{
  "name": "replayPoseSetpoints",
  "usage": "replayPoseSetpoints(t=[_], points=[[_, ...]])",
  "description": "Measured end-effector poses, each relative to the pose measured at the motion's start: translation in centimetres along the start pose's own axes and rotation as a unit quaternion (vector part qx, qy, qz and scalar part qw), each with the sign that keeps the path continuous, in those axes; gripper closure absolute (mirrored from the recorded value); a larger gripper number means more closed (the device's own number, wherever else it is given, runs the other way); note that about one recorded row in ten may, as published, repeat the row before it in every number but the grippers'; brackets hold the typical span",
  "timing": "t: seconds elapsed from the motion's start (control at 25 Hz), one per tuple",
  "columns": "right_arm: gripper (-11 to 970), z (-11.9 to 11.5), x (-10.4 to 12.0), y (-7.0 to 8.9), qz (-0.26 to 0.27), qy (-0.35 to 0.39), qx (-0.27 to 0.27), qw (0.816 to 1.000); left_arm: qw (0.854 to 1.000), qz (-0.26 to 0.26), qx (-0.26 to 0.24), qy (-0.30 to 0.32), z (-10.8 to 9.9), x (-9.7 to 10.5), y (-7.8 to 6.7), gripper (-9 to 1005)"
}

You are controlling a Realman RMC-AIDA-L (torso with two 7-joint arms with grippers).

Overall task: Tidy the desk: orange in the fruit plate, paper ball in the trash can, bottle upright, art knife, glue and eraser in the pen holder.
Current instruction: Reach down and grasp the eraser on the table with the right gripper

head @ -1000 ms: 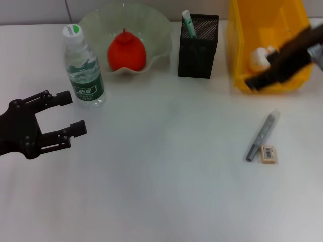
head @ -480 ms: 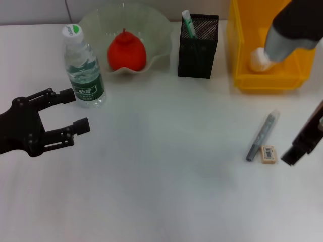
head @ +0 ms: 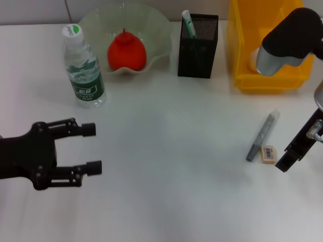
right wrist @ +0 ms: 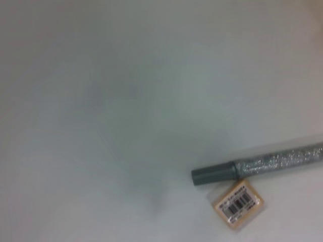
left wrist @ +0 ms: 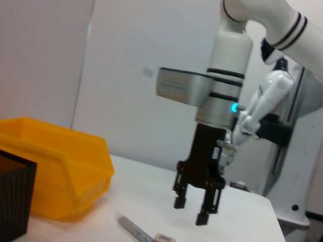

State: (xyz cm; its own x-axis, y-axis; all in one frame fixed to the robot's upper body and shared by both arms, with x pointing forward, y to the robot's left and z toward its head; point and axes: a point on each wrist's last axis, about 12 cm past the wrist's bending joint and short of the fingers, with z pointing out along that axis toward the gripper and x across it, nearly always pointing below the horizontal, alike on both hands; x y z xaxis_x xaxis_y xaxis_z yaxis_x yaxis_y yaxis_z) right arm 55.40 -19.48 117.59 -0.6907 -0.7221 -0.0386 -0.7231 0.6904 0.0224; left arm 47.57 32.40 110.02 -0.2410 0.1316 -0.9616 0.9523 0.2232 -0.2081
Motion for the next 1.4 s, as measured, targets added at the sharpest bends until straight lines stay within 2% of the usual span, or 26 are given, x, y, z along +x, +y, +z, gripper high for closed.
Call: replayPoseSetpoints(t=[0.12, 0.28, 0.68, 0.96, 1.4], points=[[273, 0.5, -0.1, -0.3, 0.0, -0.006, 0.001, 1.0, 1.0, 0.0, 0.0, 0.0, 0.0, 0.0, 0.0, 180], [272, 1.5, -0.5, -0.2, -0.01, -0.017, 0.014, 1.0, 0.999, -0.005, 0.034, 0.025, 0.8, 0.0, -0.1, 180], [248, 3.7, -1.1, 0.0, -0.027, -0.017, 0.027, 0.999, 0.999, -0.016, 0.028, 0.031, 1.0, 0.0, 0.2, 180], [197, 4.3, -1.2, 0.0, -0.028, -0.018, 0.028, 0.999, 0.999, -0.016, 0.025, 0.031, 1.0, 0.0, 0.3, 180], [202, 4.9, -1.3, 0.0, -0.03, -0.016, 0.027, 0.999, 0.999, -0.016, 0.02, 0.03, 1.1, 0.1, 0.4, 180]])
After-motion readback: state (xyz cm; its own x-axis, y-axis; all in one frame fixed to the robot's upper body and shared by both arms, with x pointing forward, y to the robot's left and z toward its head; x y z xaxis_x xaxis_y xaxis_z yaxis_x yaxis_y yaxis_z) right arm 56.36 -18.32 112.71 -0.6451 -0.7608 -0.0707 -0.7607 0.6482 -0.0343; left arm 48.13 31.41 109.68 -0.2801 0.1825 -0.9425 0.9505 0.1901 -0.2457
